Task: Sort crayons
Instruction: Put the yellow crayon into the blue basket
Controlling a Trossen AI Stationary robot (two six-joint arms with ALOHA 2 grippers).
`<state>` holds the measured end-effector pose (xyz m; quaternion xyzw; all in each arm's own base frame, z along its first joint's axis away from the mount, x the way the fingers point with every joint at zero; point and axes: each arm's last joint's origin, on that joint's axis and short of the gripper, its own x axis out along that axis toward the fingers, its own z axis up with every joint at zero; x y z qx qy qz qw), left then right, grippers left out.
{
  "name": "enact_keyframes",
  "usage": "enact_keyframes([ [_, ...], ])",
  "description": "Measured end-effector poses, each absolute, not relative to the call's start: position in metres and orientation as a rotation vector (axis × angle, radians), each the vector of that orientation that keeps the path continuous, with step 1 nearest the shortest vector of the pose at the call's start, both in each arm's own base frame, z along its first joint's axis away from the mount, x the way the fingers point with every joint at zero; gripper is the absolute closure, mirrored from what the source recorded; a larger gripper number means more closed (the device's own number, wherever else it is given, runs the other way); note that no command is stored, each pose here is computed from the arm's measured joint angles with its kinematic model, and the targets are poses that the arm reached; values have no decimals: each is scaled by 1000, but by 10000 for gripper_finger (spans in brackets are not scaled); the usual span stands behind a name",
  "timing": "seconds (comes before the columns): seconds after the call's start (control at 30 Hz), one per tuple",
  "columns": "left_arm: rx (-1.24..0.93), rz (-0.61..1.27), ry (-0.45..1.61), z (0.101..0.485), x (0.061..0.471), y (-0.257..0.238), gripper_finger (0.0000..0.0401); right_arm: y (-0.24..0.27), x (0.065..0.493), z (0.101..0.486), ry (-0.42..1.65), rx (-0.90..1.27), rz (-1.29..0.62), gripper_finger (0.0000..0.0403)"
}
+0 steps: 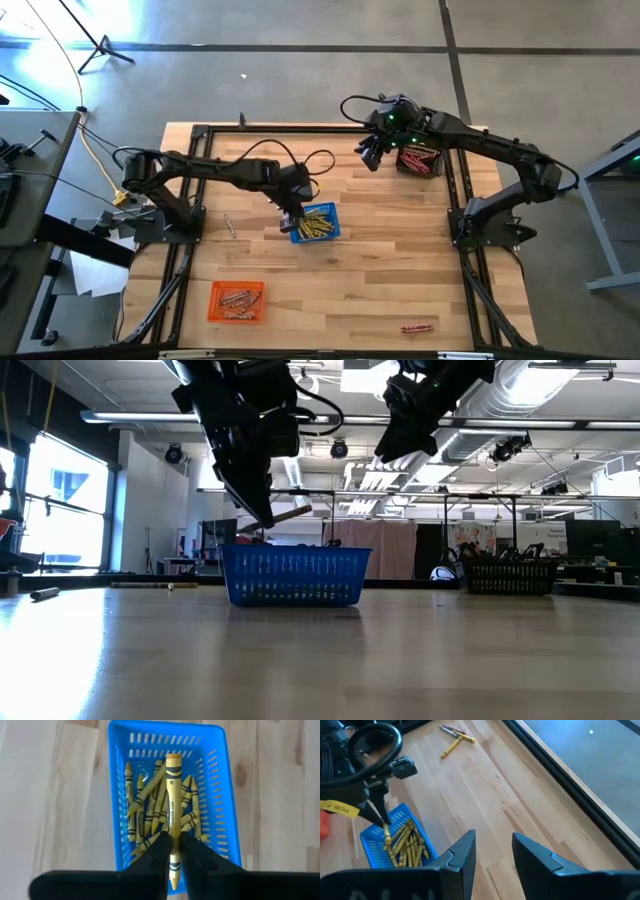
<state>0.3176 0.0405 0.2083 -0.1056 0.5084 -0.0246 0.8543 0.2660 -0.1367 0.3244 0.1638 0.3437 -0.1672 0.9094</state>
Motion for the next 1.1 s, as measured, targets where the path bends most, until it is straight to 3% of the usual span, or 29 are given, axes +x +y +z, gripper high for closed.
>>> enact_keyframes([
  [0.43,-284,-27,1075,211,318,40,295,-135,262,320,769,384,-355,291],
  [0.67,-390,284,1208,223,305,62,303,-134,260,318,800,370,-360,291],
  [0.97,-548,1032,1189,211,269,116,306,-134,258,316,827,358,-401,291],
  [1.1,-654,1208,1163,189,248,133,306,-133,254,313,883,355,-418,291],
])
